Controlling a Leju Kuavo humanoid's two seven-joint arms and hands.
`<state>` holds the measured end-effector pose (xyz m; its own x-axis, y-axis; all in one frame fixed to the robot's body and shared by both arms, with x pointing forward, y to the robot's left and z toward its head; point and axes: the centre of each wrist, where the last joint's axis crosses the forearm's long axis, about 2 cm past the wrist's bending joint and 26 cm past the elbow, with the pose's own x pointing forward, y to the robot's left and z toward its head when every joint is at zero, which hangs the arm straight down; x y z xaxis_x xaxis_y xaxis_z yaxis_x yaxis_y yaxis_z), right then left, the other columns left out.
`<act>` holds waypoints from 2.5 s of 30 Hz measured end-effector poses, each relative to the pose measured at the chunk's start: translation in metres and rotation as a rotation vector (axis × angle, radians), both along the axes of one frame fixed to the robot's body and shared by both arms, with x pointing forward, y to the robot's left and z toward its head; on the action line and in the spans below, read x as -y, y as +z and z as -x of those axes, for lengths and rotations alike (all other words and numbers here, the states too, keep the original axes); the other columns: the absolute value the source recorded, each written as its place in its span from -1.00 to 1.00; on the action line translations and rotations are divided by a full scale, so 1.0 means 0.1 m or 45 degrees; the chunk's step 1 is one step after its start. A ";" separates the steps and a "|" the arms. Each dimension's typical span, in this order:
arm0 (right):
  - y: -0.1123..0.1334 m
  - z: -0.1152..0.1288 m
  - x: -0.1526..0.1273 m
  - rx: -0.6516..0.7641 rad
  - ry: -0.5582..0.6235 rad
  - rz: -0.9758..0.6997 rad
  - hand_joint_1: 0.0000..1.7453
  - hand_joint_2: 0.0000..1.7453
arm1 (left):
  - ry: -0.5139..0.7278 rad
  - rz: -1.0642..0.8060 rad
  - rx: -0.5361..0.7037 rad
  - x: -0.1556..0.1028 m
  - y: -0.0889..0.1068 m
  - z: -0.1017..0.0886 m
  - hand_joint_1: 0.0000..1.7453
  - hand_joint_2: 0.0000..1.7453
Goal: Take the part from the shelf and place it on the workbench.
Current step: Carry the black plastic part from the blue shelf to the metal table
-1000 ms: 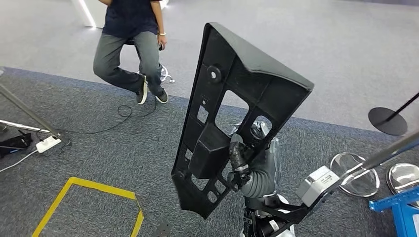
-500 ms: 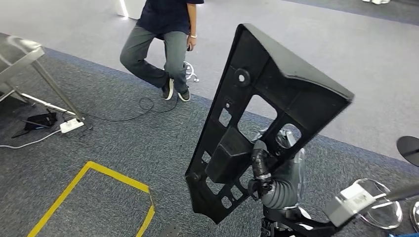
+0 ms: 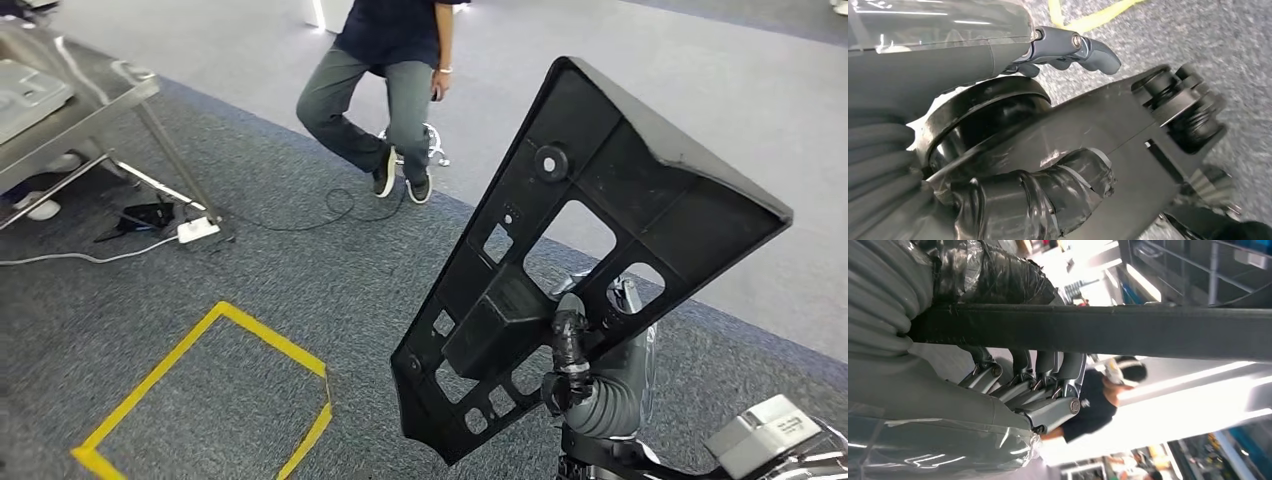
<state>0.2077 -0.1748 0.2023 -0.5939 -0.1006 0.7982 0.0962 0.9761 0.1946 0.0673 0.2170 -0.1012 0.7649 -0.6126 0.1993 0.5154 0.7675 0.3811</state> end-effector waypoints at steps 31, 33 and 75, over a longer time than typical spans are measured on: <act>-0.03 -0.03 -0.05 -0.029 0.006 -0.127 0.96 1.00 | -0.164 -0.038 -0.009 0.10 0.02 -0.03 -1.00 1.00; -0.04 -0.03 -0.04 -0.031 0.005 -0.125 0.96 1.00 | -0.183 -0.037 -0.011 0.10 0.02 -0.02 -1.00 1.00; -0.08 -0.03 -0.04 -0.059 -0.023 -0.089 0.96 1.00 | -0.279 -0.033 0.010 0.15 0.03 -0.05 -1.00 1.00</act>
